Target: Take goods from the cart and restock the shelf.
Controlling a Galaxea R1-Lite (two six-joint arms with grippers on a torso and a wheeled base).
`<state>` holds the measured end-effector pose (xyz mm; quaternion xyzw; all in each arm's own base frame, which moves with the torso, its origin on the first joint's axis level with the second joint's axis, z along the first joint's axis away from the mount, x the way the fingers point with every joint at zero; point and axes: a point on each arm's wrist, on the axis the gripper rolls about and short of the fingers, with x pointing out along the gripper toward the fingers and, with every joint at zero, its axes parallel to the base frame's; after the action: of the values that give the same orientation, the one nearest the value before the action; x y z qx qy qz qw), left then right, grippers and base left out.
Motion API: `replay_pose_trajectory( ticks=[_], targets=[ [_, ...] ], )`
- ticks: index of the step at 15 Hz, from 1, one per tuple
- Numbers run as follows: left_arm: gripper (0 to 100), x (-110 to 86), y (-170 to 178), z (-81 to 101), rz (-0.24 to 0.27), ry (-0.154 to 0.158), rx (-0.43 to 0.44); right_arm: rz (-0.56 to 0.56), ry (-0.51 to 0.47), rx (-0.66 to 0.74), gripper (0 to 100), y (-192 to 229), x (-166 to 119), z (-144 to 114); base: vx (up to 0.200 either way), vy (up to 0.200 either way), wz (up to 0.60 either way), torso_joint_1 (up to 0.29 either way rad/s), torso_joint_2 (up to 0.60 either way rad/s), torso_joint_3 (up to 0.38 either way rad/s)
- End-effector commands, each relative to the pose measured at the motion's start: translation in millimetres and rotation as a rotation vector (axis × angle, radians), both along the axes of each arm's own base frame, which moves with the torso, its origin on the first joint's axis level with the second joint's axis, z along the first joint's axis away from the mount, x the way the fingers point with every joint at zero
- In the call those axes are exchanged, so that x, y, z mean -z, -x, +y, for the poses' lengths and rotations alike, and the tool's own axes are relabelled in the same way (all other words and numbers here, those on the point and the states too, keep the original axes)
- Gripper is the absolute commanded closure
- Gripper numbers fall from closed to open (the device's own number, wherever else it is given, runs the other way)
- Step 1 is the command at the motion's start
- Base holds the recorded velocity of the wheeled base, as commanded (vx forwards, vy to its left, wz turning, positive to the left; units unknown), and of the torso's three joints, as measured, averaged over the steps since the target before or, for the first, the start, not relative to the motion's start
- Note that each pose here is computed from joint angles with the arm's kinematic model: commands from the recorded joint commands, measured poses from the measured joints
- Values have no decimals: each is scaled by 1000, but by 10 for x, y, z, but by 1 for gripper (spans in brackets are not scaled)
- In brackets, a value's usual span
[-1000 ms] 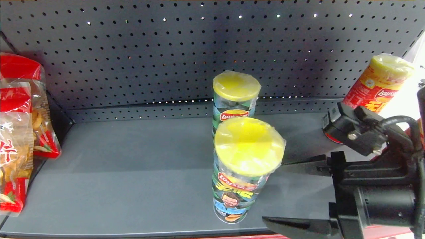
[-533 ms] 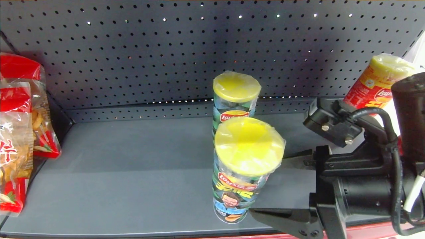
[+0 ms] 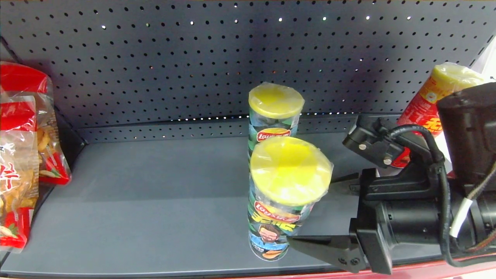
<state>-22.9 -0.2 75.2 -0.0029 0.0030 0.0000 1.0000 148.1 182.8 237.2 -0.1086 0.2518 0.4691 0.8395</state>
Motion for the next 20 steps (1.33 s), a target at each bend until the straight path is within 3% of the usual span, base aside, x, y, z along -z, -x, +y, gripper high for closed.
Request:
replay_pose_trajectory(
  ticks=[1,7,20],
  targets=[
    [0,0,-1,0,2,0,0,7,8,10,0,-41,26,11,0,0,0,0,0,0],
    [0,0,-1,0,2,0,0,7,12,16,0,-94,65,44,0,0,0,0,0,0],
    [0,0,-1,0,2,0,-2,-6,-1,37,0,4,34,-143,0,0,0,0,0,0]
  ],
)
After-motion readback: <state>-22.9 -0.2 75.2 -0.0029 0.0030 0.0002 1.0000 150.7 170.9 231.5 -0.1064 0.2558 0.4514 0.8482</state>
